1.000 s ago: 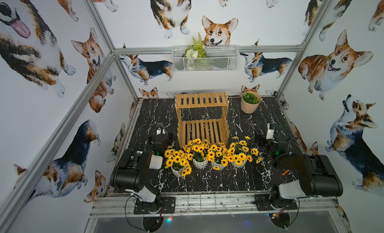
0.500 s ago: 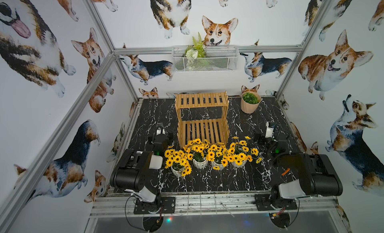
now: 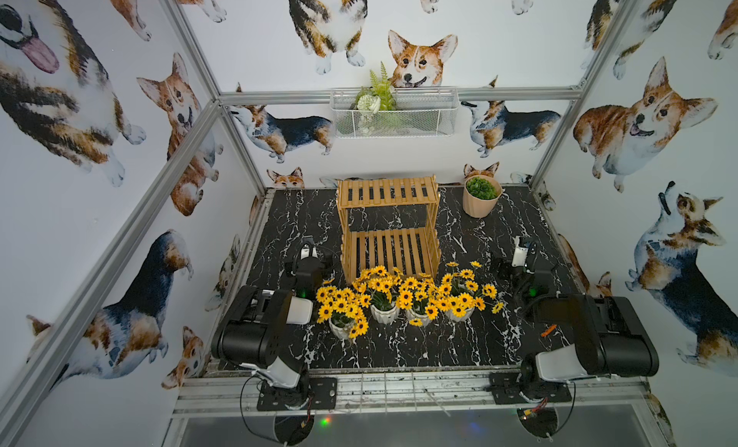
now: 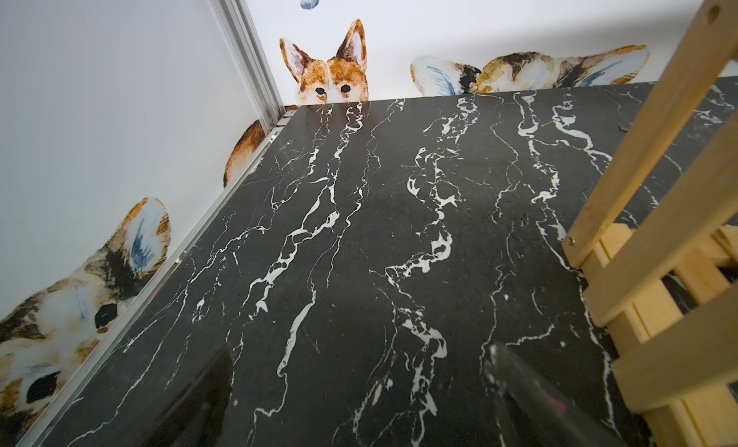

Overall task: Take the sunflower pots off the shelves
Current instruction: Reset both arms

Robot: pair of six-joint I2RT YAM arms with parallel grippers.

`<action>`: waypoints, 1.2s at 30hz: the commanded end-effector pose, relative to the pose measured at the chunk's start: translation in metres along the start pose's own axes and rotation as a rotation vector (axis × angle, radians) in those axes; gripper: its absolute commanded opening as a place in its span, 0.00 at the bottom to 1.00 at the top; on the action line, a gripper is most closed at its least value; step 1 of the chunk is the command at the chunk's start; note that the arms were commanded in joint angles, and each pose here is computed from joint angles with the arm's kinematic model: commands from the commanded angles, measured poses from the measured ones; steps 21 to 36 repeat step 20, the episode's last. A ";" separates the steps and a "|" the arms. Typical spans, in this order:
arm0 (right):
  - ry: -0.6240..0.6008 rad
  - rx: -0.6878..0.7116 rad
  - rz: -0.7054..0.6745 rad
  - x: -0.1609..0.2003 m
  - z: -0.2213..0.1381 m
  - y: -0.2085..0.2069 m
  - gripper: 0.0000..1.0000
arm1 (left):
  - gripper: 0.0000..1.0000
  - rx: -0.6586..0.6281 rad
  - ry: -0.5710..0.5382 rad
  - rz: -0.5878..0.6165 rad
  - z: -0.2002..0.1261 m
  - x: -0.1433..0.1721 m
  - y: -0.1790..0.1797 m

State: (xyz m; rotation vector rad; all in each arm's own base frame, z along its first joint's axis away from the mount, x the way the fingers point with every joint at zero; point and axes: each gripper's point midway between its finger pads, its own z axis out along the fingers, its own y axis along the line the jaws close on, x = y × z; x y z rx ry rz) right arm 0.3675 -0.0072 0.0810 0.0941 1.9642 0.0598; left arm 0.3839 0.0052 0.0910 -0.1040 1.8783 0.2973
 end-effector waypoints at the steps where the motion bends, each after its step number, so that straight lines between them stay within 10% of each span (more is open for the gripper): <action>1: 0.009 -0.058 -0.015 -0.010 0.008 0.011 1.00 | 1.00 0.001 -0.028 -0.007 0.001 -0.008 0.000; 36: -0.002 -0.042 -0.009 -0.011 0.007 0.008 1.00 | 1.00 0.001 -0.028 -0.007 0.001 -0.008 0.000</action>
